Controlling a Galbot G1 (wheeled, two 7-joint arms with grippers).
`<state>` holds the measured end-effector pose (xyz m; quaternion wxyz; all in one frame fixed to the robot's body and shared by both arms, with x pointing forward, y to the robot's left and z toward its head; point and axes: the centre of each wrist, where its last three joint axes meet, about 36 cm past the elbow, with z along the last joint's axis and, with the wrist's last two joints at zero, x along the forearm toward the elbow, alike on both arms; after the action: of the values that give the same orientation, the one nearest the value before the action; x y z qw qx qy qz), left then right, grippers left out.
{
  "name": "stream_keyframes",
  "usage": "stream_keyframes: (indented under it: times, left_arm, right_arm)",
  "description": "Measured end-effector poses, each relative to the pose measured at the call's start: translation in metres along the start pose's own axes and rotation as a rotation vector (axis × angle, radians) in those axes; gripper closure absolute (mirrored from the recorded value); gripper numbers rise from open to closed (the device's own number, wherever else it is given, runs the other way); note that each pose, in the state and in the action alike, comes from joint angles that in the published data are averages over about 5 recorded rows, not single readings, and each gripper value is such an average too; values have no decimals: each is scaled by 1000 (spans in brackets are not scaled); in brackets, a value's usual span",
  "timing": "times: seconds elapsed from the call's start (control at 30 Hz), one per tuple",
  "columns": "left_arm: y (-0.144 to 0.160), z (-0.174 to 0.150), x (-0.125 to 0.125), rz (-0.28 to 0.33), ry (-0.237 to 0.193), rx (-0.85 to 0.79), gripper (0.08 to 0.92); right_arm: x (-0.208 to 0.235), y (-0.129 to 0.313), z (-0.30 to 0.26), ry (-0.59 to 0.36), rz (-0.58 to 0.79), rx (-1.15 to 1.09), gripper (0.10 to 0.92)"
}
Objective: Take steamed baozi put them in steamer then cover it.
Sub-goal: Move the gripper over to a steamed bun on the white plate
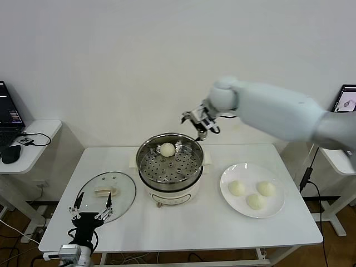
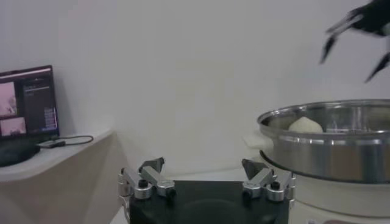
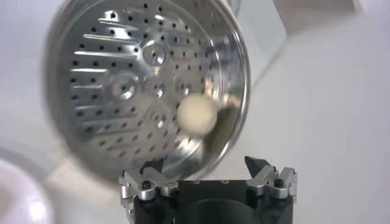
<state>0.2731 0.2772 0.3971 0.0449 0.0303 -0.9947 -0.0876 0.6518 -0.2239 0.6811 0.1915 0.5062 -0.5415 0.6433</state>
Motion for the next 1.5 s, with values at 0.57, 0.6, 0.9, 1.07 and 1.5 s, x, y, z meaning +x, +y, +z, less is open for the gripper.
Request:
stream_keyframes:
  times: [0.57,0.6,0.9,1.07,1.5]
  left_arm:
    - [5,3,3,-13,15,-22,177]
    - [5,3,3,-14,16,-23,177]
    - [11,6,2,-29,21,-33,177]
    - [12,7,0,-33,22,-37,177]
    - [16,11,-2,-38,29,-44,177]
  right_arm:
    - [-31,138,81,78,-92,-311,200]
    - [-36,143,83,80,-98,-319,200]
    - [-81,170,102,94,-153,-350,200]
    - [-102,168,108,97,-170,-347,200]
    - [-146,149,108,90,-250,-320,200]
